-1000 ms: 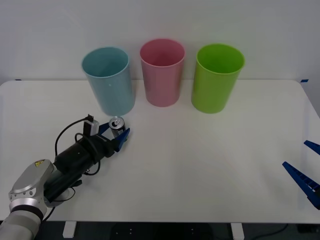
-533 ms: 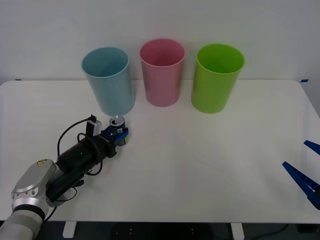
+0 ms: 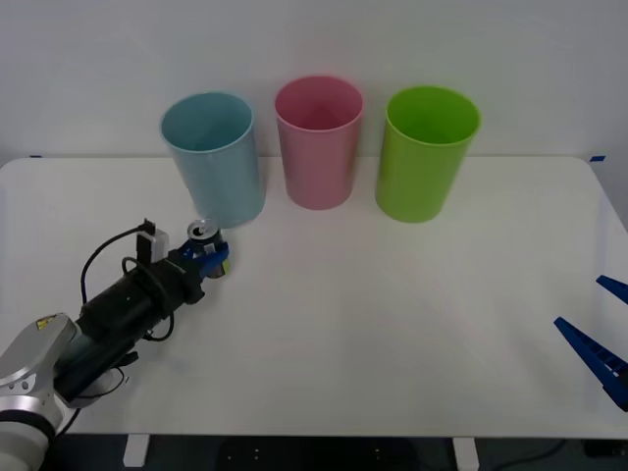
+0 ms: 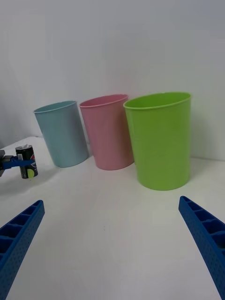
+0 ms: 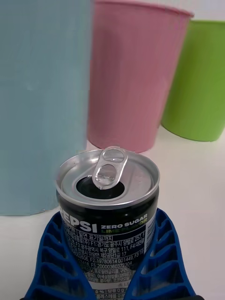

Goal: Grasp the object on the table and drop it into the matching bin: aluminum can to the light blue bin, PET bottle to the pink bin.

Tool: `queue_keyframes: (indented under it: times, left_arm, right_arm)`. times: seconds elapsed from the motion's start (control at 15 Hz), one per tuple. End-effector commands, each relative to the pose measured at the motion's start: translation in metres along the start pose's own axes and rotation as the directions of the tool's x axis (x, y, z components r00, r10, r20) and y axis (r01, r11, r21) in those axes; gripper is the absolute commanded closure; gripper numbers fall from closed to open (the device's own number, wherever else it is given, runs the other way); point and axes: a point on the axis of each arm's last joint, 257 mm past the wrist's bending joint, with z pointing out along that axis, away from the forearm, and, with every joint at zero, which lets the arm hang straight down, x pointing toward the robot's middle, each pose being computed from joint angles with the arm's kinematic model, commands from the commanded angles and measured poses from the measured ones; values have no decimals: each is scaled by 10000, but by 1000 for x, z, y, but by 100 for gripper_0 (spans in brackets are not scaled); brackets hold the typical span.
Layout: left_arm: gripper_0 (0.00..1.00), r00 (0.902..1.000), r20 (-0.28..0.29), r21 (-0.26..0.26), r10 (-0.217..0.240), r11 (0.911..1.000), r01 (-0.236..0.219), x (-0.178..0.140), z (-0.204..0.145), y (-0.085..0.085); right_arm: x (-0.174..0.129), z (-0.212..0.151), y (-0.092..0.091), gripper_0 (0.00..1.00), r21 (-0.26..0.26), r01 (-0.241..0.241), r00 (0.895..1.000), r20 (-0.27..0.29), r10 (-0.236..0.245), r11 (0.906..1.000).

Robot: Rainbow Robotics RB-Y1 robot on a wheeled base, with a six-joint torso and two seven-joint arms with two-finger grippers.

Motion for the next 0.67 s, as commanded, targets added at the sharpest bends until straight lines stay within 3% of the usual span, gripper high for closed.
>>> queue_keyframes:
  times: [0.07, 0.4, 0.67]
  left_arm:
    - [100, 9998, 181, -170, -41, 9998, 44, -9, -25, 14]
    - [100, 9959, 899, -476, -47, 9988, 90, -46, -53, 38]
    - [100, 9873, 1585, -781, -40, 9968, 166, -81, -61, 56]
  right_arm:
    - [0, 0, 0, 0, 0, 0, 10000, 0, 0, 10000]
    - [0, 0, 0, 0, 0, 0, 10000, 0, 0, 10000]
    - [0, 0, 0, 0, 0, 0, 10000, 0, 0, 10000]
